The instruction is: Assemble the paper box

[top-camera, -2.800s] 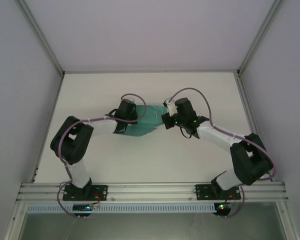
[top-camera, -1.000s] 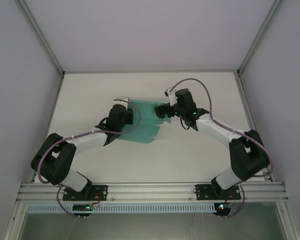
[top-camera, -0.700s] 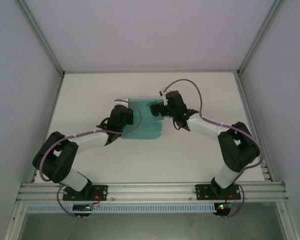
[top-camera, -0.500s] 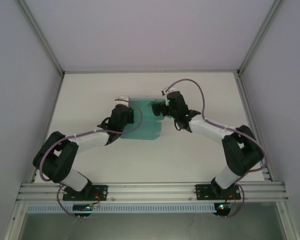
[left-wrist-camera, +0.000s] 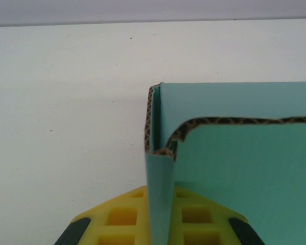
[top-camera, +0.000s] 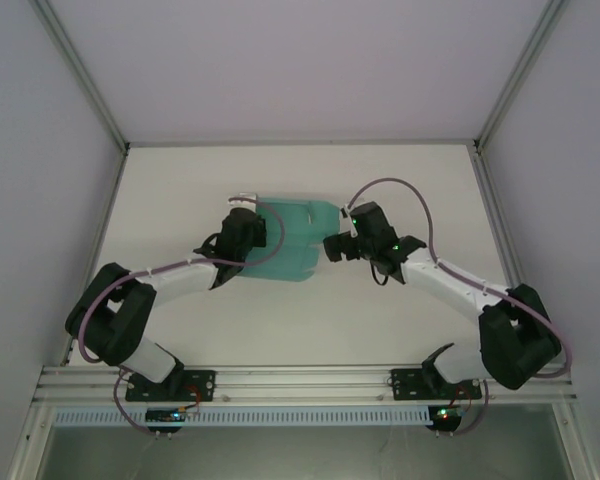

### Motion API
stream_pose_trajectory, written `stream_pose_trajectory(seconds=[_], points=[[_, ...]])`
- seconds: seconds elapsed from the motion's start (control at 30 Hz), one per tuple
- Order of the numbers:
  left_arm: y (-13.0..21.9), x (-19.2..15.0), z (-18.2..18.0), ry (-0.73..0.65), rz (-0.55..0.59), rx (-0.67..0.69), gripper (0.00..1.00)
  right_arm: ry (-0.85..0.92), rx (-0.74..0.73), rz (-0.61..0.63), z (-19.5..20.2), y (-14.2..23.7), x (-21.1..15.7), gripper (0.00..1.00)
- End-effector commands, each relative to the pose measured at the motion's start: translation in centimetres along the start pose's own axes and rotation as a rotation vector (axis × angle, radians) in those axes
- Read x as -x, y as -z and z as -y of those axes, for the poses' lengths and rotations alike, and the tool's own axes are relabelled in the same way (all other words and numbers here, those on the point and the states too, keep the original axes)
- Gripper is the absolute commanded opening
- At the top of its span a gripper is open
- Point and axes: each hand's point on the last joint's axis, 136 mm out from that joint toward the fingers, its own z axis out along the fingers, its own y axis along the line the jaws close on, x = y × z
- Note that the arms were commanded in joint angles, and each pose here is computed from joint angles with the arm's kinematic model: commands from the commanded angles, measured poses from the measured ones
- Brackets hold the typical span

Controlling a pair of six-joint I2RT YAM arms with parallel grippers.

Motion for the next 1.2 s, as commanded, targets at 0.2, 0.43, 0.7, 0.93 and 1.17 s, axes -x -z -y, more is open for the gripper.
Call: stream_pose_trajectory(seconds=[0.2, 0.43, 0.7, 0.93, 1.17], points=[[0.8, 2.1, 0.9, 0.026, 0.042, -0.060, 0.00, -0.046, 0.022, 0.080, -0.4, -3.2, 3.3, 0.99], [0.4, 1.4, 1.1, 0.009, 0.024, -0.069, 0.00, 0.069, 0.084, 0.081, -2.1, -4.1, 5.2, 0.99], [0.1, 1.3, 1.1, 0.022, 0.006, -0.061, 0.00, 0.147, 0.112, 0.051, -3.9, -6.0, 5.4, 0.99], [-0.3, 1.0, 0.4, 0.031, -0.005, -0.008, 0.00, 0.195, 0.053, 0.015, -4.9, -6.8, 5.6, 0.99], [-0.2, 1.9, -1.4, 0.045, 0.049, 0.080, 0.00, 0.179, -0.118, 0.008, -0.6, -3.1, 4.0, 0.99]])
